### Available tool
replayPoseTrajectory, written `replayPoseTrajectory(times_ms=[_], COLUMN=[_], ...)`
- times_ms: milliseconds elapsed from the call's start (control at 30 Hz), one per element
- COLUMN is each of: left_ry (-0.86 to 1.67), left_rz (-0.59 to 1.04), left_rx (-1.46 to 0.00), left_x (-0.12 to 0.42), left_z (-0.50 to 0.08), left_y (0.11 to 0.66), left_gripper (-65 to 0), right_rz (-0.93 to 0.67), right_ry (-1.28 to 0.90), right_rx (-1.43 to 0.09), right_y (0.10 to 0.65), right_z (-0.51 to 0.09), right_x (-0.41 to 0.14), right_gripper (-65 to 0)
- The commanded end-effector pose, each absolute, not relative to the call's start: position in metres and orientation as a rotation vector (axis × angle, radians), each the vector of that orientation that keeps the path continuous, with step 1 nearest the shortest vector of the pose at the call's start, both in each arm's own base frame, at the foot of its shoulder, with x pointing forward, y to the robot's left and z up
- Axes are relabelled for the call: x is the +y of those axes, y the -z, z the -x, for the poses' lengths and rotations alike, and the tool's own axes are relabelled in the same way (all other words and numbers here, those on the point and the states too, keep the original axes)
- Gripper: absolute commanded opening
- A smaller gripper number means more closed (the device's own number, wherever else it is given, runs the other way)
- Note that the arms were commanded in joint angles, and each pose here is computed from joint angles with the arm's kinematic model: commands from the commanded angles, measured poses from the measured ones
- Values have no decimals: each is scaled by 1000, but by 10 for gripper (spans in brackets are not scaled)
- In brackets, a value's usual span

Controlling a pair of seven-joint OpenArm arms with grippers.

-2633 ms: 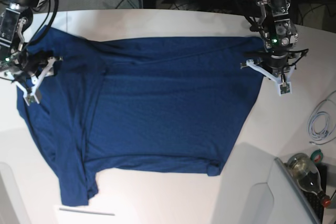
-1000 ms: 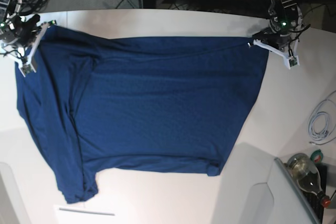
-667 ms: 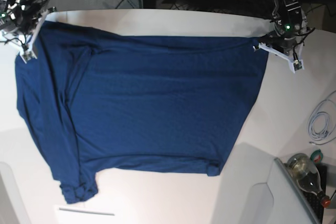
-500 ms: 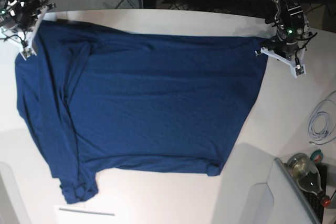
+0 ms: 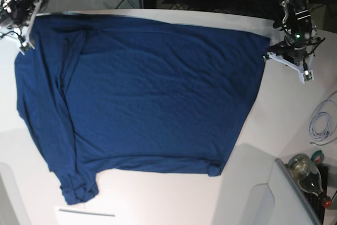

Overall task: Layout the t-shirt on the table in an organized manner, then fold the t-shirt properly
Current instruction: 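Drag the held corners outward with both grippers to smooth the shirt, then release the corner with the right gripper and regrasp it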

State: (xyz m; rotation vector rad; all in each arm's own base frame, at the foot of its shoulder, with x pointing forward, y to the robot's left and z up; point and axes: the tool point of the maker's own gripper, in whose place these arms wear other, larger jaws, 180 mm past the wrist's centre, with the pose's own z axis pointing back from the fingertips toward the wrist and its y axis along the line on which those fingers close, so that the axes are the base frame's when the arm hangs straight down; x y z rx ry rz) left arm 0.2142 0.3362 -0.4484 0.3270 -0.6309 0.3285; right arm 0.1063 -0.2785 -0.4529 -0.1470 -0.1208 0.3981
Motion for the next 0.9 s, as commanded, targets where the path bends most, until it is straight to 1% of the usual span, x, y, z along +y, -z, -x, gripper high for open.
replayPoseTrajectory(times_ms=[0, 233, 367, 467, 500, 533, 633, 667, 700, 767, 867], left_ry=[-323, -337, -352, -364, -366, -368, -368, -369, -369, -371, -371], left_rz=[-343, -313, -286, -269, -265, -263, -263, -262, -262, -259, -244], left_rx=[-682, -701, -706, -696, -696, -695, -692, -692, -692, -691, -683], left_x=[341, 327, 313, 305, 304, 304, 304, 304, 304, 303, 296], left_z=[-225, -227, -227, -225, -225, -225, -224, -224, -224, -224, -225], left_y=[435, 433, 435, 441, 441, 442, 443, 443, 443, 444, 449], left_gripper=[-650, -650, -650, -650, -650, -650, -650, -650, -650, -650, -650], right_rz=[172, 157, 126, 111, 112, 127, 165, 181, 200, 227, 195], right_ry=[-410, -398, -459, -454, -447, -412, -337, -313, -279, -198, -79], right_rx=[-149, -227, -221, -197, -194, -199, -216, -228, -252, -333, -391], right_y=[444, 439, 444, 451, 452, 451, 448, 444, 439, 428, 439], right_z=[-117, -152, -154, -147, -146, -147, -147, -150, -155, -175, -198], right_x=[-283, -268, -249, -248, -248, -252, -261, -267, -277, -297, -316], right_gripper=[-650, -650, -650, -645, -626, -588, -420, -369, -332, -324, -330])
